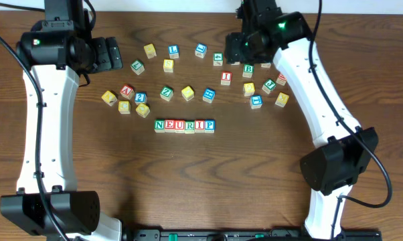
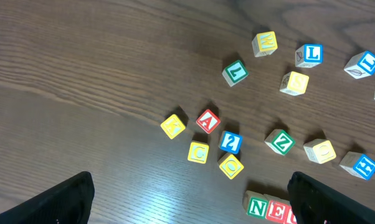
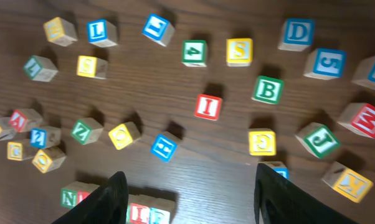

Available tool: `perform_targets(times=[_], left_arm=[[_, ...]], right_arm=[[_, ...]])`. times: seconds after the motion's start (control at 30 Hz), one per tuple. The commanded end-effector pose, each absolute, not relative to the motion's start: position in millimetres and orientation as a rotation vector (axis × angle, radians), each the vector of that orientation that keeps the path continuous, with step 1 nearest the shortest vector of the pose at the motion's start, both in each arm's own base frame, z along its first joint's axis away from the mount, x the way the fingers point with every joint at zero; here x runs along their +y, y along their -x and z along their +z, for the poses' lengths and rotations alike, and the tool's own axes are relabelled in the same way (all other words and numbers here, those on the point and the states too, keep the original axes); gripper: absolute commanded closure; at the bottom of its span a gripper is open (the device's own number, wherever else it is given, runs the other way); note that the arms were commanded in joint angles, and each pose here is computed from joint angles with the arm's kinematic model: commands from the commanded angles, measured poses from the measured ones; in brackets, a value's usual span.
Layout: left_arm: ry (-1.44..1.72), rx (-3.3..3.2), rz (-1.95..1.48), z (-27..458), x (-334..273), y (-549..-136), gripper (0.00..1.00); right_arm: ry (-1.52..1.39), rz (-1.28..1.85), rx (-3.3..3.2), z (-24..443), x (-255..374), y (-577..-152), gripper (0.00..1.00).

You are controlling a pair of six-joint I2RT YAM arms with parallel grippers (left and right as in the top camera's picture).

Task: Spell out NEURIPS
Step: 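Lower the right gripper and close it on the yellow S block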

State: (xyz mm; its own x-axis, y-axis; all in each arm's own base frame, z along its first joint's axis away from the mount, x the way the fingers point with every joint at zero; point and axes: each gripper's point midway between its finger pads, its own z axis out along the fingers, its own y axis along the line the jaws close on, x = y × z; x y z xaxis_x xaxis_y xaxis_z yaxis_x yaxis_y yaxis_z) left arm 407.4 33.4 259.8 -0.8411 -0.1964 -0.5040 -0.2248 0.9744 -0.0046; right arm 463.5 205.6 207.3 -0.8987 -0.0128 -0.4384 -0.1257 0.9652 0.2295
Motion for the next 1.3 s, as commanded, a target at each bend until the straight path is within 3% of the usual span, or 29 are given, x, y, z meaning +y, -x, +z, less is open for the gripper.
perform_targets(times=[0.0, 0.53, 1.27], left_arm=[[0.296, 2.581, 0.083, 266.8, 36.1, -408.1, 0.02], [0.296, 2.581, 0.083, 266.8, 36.1, -408.1, 0.02], [0.296, 2.581, 0.083, 266.8, 36.1, -408.1, 0.02]], right_arm=[[0.101, 0.389, 2.64, 213.7, 221.4, -464.4, 0.39], [0.163, 0.432, 2.629, 196.7, 265.2, -463.5, 0.39], [-0.029, 0.261, 2.649, 187.1, 204.5, -485.0, 0.39]])
